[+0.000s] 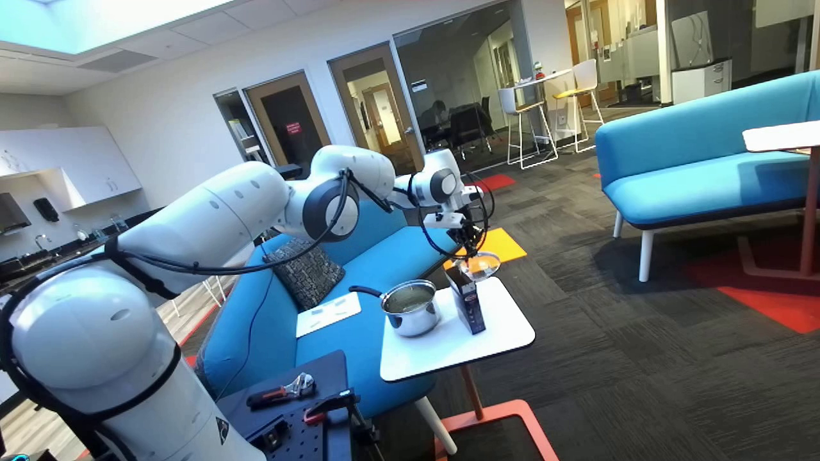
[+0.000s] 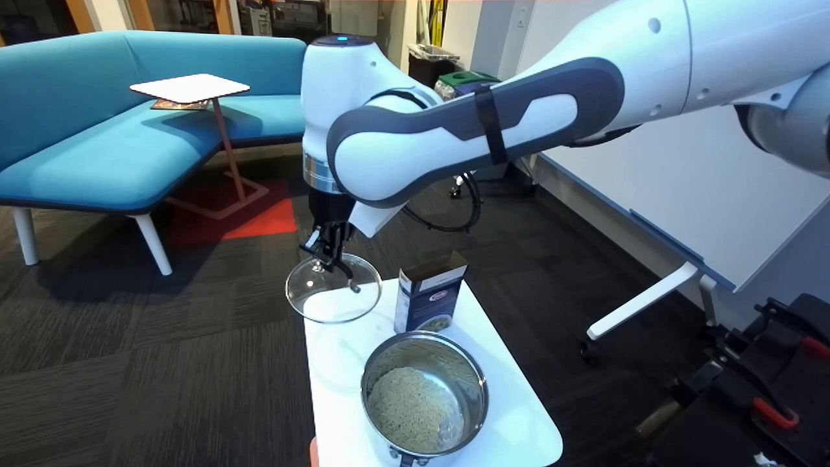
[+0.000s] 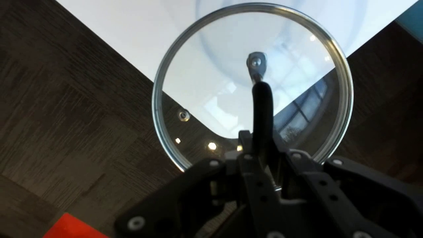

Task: Pour some of the contents of the blue box into the silver pot and close the pot with the glass lid

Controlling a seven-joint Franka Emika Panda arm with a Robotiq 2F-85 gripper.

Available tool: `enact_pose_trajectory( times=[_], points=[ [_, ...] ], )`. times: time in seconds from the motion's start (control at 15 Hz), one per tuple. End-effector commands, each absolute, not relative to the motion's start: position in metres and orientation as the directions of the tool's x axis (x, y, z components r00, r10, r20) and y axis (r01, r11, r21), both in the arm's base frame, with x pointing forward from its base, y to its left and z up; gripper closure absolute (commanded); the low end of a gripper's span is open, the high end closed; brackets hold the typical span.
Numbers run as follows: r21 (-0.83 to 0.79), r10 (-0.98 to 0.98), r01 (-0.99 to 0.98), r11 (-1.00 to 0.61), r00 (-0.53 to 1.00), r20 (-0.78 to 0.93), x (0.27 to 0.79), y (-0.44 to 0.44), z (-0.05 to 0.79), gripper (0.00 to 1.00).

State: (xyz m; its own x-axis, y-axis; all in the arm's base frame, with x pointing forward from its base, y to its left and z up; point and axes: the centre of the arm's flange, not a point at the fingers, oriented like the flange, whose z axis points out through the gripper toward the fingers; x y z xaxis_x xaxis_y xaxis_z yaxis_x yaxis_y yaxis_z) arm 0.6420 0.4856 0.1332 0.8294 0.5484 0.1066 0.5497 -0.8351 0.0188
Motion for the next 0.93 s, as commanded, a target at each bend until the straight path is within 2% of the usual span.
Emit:
enact_pose_trajectory(
  times=[0.0, 0.4, 0.87],
  points=[
    [0.051, 0.552, 0.55, -0.834, 0.828, 0.1, 0.621, 0.464, 0.186, 0.96],
    [0.035, 0.565, 0.565, -0.824, 0.817, 0.113, 0.611, 0.461, 0.23, 0.96],
    [0.043, 0.599, 0.598, -0.801, 0.797, 0.074, 0.554, 0.46, 0.25, 0.96]
  ],
)
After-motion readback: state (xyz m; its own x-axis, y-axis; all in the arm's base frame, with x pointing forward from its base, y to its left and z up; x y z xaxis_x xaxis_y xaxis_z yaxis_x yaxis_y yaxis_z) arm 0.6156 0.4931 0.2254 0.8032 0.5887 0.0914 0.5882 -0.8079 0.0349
